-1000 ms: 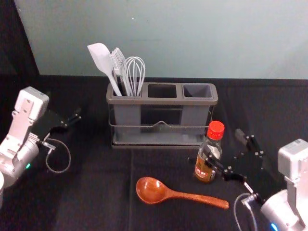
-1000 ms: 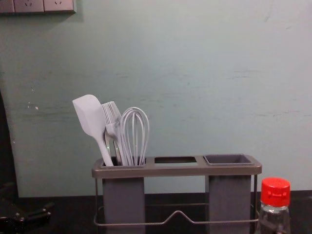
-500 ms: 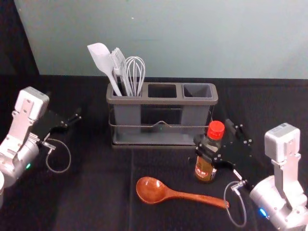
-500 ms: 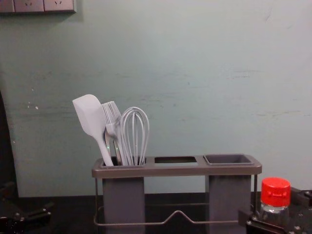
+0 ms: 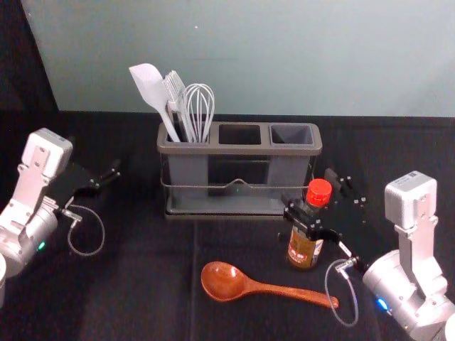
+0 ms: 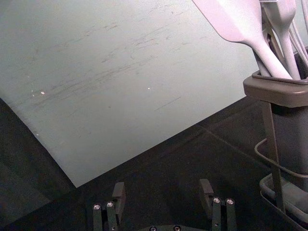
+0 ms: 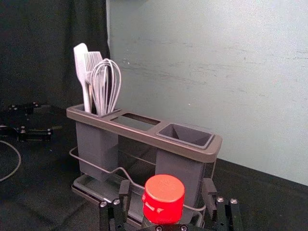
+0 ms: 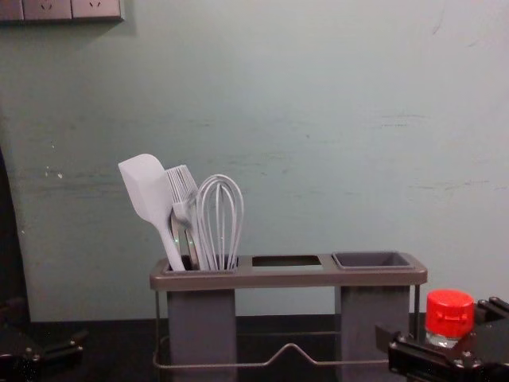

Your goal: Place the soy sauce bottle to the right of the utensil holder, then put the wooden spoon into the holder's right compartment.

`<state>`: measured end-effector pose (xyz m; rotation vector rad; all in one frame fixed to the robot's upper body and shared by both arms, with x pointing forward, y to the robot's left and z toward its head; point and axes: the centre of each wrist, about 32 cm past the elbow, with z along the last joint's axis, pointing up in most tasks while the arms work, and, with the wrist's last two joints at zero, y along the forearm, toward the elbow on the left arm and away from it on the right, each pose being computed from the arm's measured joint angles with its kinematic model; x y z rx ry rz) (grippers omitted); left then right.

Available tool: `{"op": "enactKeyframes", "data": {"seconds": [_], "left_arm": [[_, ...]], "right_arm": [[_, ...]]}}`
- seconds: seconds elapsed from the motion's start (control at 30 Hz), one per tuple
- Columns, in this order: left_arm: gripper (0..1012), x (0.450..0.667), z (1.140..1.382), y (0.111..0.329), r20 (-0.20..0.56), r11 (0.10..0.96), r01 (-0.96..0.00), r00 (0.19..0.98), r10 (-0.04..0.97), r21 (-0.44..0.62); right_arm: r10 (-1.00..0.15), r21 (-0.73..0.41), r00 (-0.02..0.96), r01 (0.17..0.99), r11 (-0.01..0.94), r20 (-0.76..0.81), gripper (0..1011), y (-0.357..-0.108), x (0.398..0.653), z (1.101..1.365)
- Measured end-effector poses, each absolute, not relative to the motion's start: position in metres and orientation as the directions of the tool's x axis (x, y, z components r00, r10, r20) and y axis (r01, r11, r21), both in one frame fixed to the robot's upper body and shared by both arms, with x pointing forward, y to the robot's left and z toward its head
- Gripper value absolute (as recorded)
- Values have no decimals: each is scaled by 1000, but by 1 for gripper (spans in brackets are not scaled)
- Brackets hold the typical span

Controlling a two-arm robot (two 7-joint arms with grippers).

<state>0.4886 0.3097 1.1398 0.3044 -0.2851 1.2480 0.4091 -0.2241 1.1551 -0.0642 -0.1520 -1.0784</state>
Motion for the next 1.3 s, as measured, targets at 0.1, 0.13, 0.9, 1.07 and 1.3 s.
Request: {"op": "enactKeyframes", "data": {"seconds": [0.1,0.13,0.9,1.07,1.3], "left_arm": [[1005,489,1140,310,374,287,-955,292,880,70],[1005,489,1140,310,374,287,-955,292,880,70],[1005,489,1140,310,374,287,-955,292,880,70],[1005,489,1140,310,374,287,-955,292,880,70],[1005,489,1140,310,374,287,-955,292,880,70]], "right_arm": [[-873,25,466,880,474,147,906,-224,410,1157],[-873,25,467,880,475,142,889,-224,410,1158],[-871,36,477,874,484,119,382,-231,401,1166],[-869,41,482,872,489,114,382,-233,400,1170],[-868,44,484,870,491,112,382,-239,398,1177]]}}
